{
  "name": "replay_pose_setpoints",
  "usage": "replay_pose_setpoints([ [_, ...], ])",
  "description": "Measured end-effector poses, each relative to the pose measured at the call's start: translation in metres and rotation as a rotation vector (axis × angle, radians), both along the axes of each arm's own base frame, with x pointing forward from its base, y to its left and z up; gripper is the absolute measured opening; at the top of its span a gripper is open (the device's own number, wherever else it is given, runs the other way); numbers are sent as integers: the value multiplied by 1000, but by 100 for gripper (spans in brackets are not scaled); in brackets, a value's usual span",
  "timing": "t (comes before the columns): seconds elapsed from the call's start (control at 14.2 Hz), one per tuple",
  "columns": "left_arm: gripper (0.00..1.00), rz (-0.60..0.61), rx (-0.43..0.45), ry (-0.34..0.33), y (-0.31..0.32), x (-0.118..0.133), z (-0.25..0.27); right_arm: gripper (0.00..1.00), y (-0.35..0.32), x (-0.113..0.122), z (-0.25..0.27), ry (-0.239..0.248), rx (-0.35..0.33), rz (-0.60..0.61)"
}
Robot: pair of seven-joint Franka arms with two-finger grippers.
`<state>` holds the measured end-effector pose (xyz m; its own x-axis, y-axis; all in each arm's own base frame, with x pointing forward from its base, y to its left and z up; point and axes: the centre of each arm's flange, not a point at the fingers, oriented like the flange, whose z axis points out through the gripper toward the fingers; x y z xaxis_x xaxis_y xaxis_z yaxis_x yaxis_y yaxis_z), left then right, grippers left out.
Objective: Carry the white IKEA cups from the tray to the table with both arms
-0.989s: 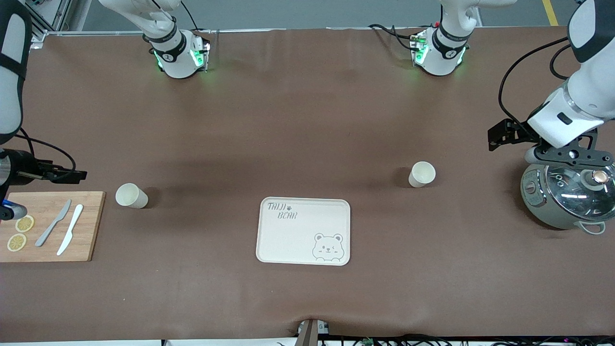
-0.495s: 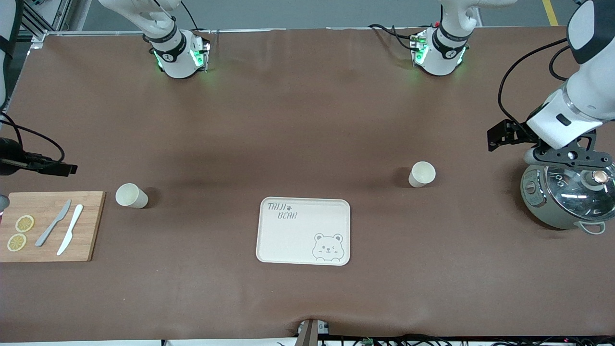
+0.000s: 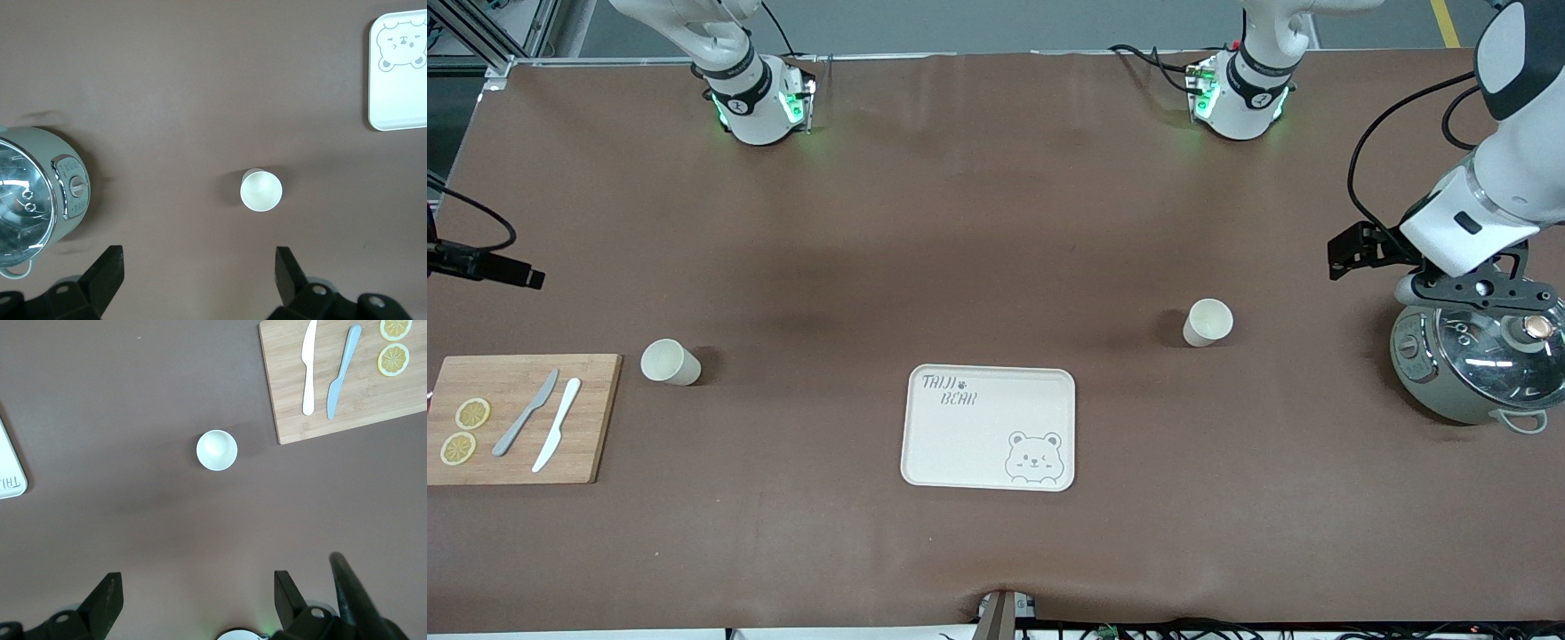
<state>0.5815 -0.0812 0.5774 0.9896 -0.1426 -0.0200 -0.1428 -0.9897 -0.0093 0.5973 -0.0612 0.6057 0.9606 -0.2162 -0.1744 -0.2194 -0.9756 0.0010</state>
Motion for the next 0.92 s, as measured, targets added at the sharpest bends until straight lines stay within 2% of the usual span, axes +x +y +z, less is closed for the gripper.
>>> replay_pose_setpoints([
  [0.35,100,-1,0,0,-1,0,0,100,-1,-30,13,-82,2,13],
  [0.64,100,-2,0,0,-1,0,0,100,12,-53,24,-105,-15,55],
  [0.92,100,-1,0,0,-1,0,0,100,13,-57,23,-111,-20,58],
])
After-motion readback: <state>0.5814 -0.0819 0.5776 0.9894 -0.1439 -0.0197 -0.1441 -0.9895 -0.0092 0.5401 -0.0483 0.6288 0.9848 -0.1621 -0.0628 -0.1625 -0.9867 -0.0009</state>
